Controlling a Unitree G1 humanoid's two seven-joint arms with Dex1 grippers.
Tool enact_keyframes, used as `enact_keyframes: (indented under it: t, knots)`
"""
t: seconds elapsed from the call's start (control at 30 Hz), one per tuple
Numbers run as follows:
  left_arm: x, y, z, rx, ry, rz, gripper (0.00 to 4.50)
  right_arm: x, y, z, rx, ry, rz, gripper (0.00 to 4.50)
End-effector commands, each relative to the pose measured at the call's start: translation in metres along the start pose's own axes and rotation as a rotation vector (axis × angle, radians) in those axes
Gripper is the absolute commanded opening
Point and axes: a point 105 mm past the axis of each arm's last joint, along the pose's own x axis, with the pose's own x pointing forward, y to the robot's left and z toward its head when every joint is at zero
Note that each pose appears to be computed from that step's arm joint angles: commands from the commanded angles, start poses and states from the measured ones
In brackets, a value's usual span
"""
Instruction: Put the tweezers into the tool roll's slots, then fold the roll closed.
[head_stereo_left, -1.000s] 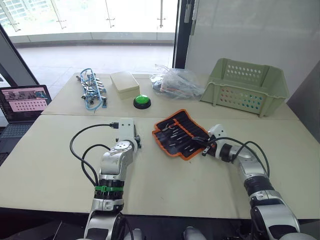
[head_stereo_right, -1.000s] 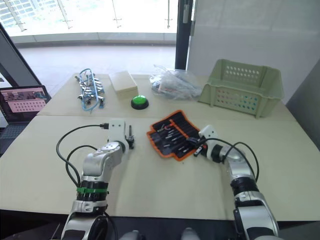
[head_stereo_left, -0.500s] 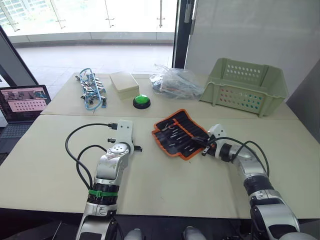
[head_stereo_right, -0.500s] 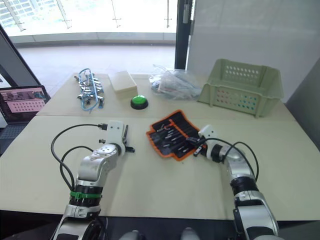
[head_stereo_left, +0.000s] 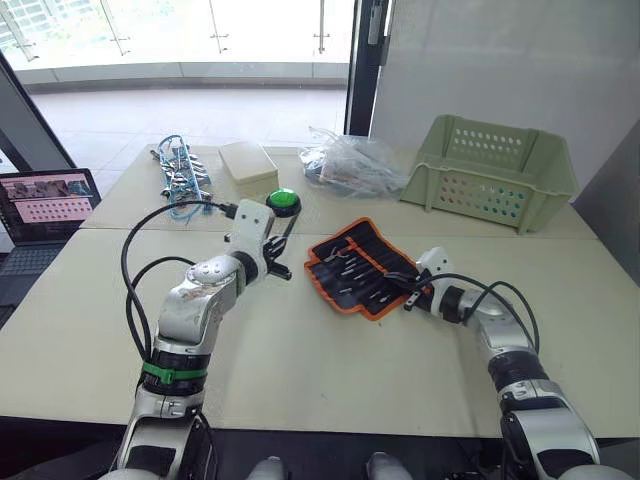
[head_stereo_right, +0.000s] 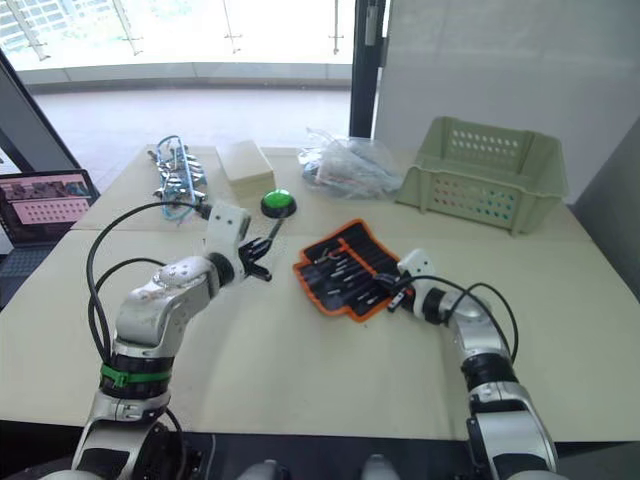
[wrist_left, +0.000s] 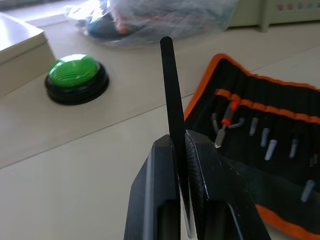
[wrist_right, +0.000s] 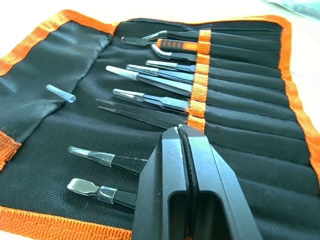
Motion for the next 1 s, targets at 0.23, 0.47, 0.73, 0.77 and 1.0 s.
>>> enact_keyframes:
  t: [0.23,0.47,0.73,0.77,1.0]
  knots:
    - [0.014,-0.054,-0.011,0.09,0.119,-0.316,0.03,-0.013,-0.011,0.02,-0.004,-0.083,-0.083,0.0]
    - [0.019,-0.072,-0.029,0.134,0.263,-0.396,0.03,-0.016,-0.007,0.017,0.006,-0.063,-0.081,0.0]
    - [0.029,-0.077,-0.037,0.177,0.344,-0.406,0.03,-0.015,-0.001,0.007,0.014,-0.026,-0.079,0.0]
    - [0.03,-0.077,-0.038,0.177,0.349,-0.405,0.03,-0.015,0.0,0.007,0.014,-0.026,-0.079,0.0]
    - [0.04,-0.084,-0.042,0.156,0.354,-0.41,0.03,-0.016,0.001,0.002,0.017,-0.016,-0.083,0.0]
